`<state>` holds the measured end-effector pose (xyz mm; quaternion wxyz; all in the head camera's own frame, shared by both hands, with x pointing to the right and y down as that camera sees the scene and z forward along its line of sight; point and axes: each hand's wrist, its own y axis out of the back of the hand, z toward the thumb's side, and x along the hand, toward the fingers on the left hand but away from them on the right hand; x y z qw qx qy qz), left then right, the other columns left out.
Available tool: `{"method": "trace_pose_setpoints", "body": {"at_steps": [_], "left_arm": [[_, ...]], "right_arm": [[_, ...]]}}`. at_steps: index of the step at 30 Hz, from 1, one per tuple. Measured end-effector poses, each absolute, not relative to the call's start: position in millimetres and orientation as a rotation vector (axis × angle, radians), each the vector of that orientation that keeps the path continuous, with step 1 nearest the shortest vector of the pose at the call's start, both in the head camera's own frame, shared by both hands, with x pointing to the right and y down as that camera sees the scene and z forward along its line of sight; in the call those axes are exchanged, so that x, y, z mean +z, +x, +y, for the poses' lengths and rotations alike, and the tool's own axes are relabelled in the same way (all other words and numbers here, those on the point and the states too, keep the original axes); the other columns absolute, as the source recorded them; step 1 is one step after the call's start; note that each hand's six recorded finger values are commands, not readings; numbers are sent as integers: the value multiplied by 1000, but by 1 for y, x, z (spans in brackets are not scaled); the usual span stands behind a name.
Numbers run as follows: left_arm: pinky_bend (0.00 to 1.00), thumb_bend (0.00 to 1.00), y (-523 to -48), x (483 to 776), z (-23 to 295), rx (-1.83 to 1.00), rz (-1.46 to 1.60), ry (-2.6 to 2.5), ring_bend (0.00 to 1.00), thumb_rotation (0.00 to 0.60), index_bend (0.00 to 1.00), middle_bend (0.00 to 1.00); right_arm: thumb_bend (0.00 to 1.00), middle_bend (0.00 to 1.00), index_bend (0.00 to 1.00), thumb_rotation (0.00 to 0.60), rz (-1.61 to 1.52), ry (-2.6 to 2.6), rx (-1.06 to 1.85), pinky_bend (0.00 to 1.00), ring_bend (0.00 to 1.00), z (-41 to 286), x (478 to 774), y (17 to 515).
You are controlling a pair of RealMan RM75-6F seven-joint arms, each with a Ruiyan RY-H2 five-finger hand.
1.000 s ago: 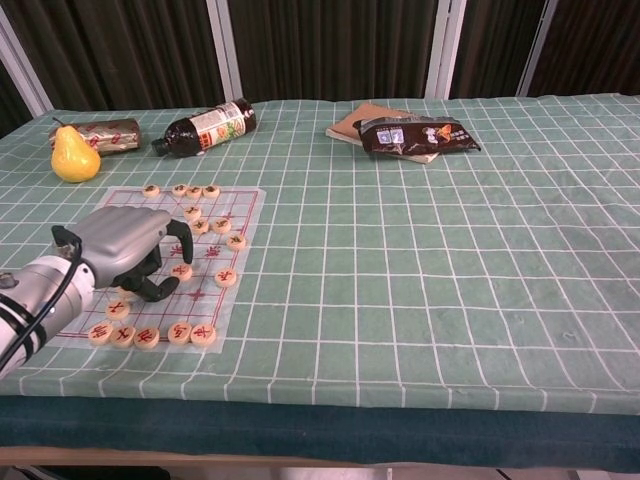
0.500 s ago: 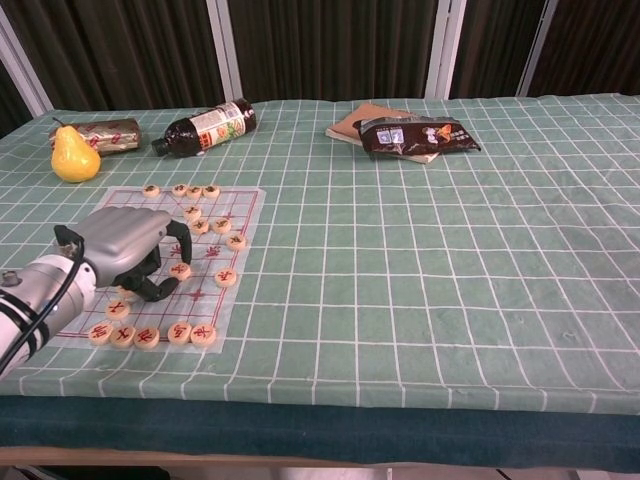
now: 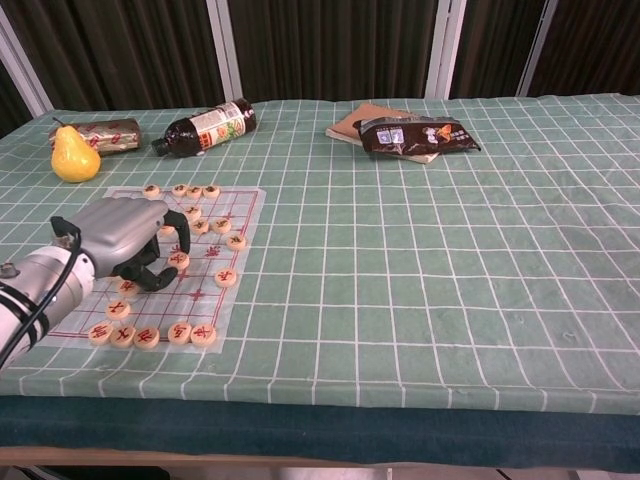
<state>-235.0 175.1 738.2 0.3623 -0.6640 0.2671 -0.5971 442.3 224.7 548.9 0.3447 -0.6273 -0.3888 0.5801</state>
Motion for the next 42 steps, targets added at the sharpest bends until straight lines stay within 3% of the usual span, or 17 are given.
{"method": "trace_pose_setpoints", "body": {"at_steps": [19,33,38,42], "left_arm": [[1000,393,-233,745,168,-1537,710,-1705,1000,600,461,1000],[1000,388,-230,745,167,-1523,724,-1736,1000,600,239,1000],[1000,389,-228,735,165,-1490,745,-1741,1000,600,238,1000],[1000,392,-232,710,163,-1421,798,-1742,1000,600,236,1000]], "right_arm": [[116,0,0,600,-1007,-1629,1520,0,0,223,551,443],[116,0,0,600,-1002,-1624,1534,0,0,223,553,443],[116,0,0,600,-1008,-1620,1534,0,0,223,552,444],[116,0,0,600,-1013,-1624,1531,0,0,223,551,444]]}}
